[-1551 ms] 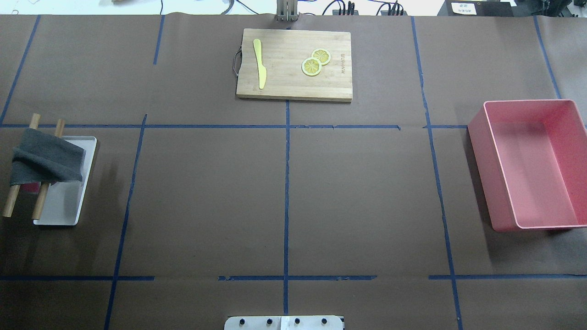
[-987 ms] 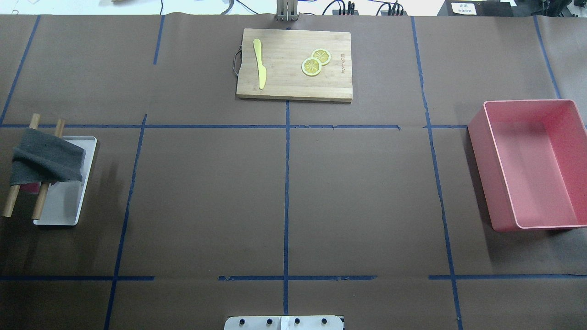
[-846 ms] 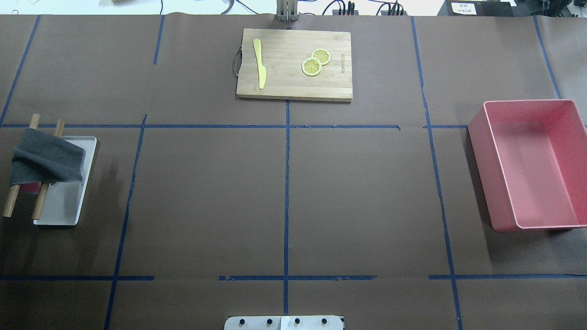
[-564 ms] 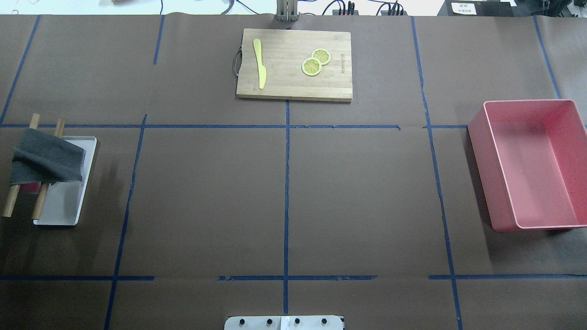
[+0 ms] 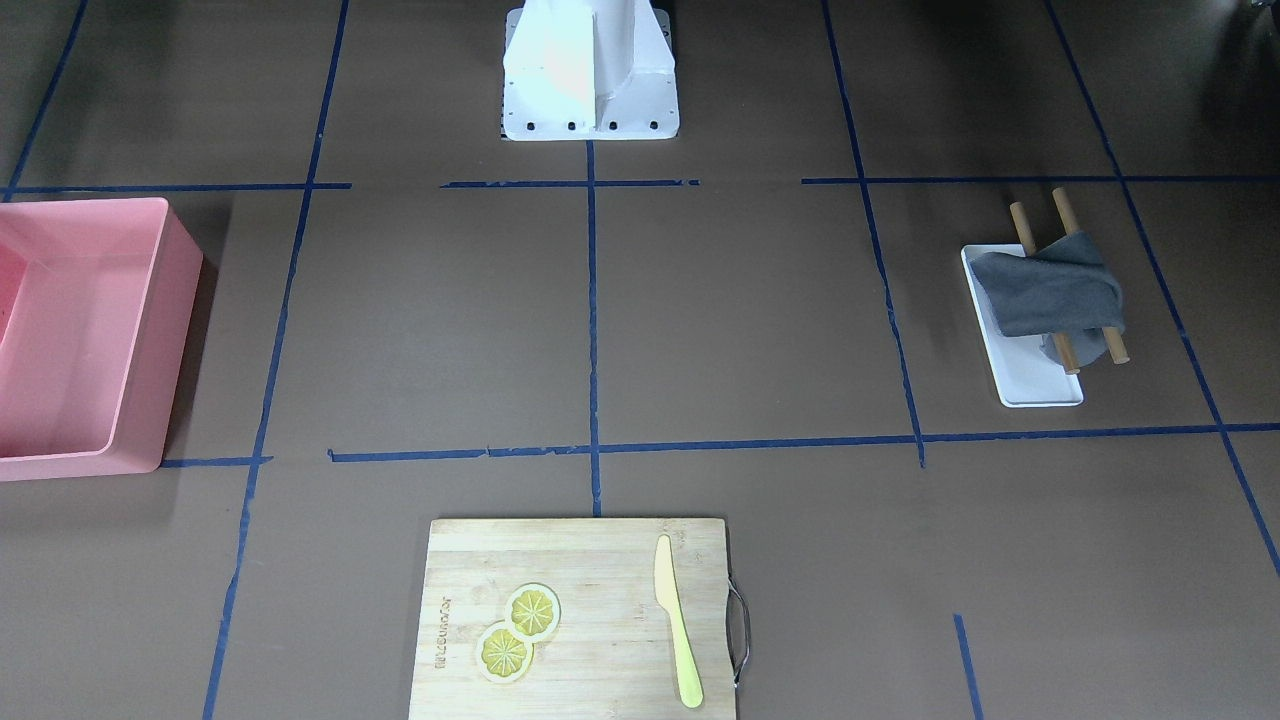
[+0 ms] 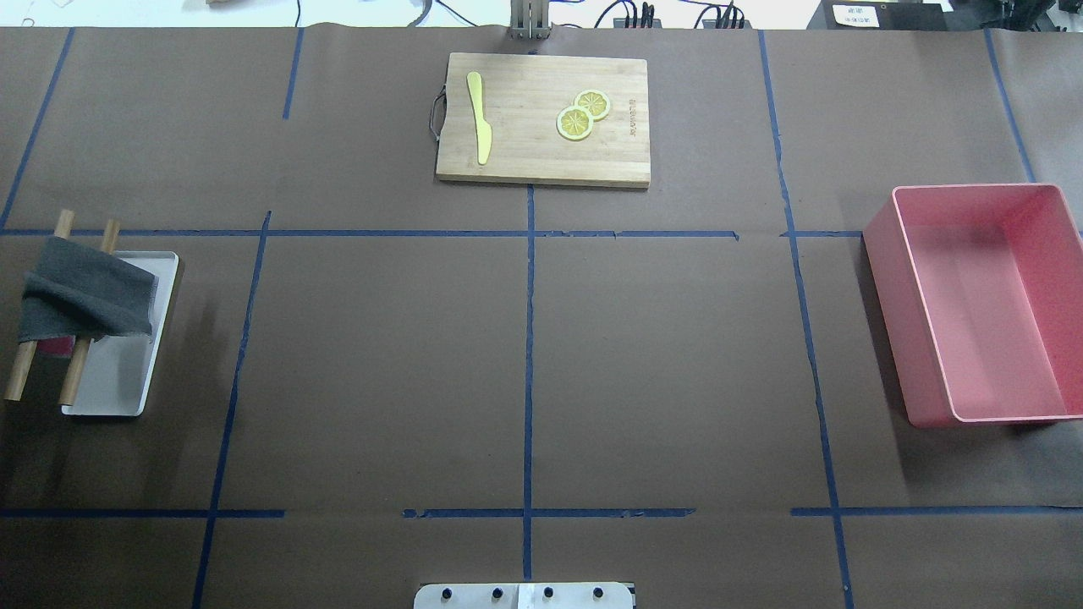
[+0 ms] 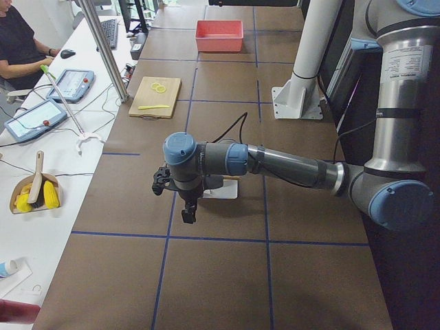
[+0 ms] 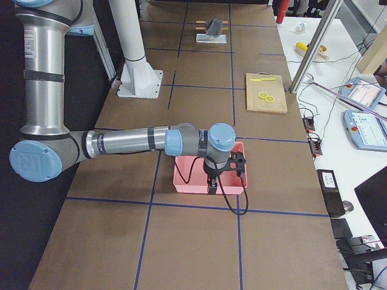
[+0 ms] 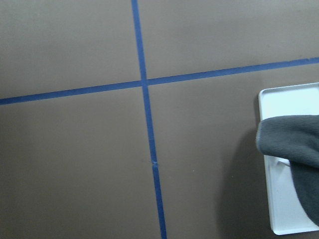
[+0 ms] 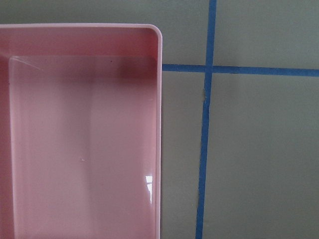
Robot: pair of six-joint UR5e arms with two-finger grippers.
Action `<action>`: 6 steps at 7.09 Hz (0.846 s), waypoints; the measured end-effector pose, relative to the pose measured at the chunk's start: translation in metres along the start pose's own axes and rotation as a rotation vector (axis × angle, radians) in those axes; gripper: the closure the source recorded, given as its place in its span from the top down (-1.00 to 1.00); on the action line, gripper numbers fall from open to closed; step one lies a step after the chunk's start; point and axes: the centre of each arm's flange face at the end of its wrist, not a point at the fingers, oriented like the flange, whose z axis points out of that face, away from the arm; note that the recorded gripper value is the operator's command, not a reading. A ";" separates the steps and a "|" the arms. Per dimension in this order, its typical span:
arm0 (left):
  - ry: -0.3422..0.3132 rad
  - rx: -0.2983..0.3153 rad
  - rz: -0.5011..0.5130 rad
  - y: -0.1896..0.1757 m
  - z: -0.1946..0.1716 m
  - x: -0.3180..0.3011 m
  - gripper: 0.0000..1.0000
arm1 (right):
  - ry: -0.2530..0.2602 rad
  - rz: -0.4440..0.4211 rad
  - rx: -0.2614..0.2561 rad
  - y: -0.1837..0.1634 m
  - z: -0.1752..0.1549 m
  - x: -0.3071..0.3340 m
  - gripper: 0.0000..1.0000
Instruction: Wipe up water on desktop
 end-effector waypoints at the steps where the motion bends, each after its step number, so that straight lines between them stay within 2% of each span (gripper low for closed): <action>1: 0.016 -0.019 -0.008 -0.006 0.011 0.023 1.00 | -0.004 -0.002 0.000 -0.001 0.000 -0.001 1.00; 3: 0.035 -0.050 -0.052 -0.019 0.047 0.077 1.00 | -0.015 -0.016 0.001 -0.005 0.000 -0.009 1.00; 6: 0.047 -0.091 -0.128 -0.026 0.086 0.118 0.93 | -0.017 -0.041 -0.015 -0.009 0.007 -0.020 1.00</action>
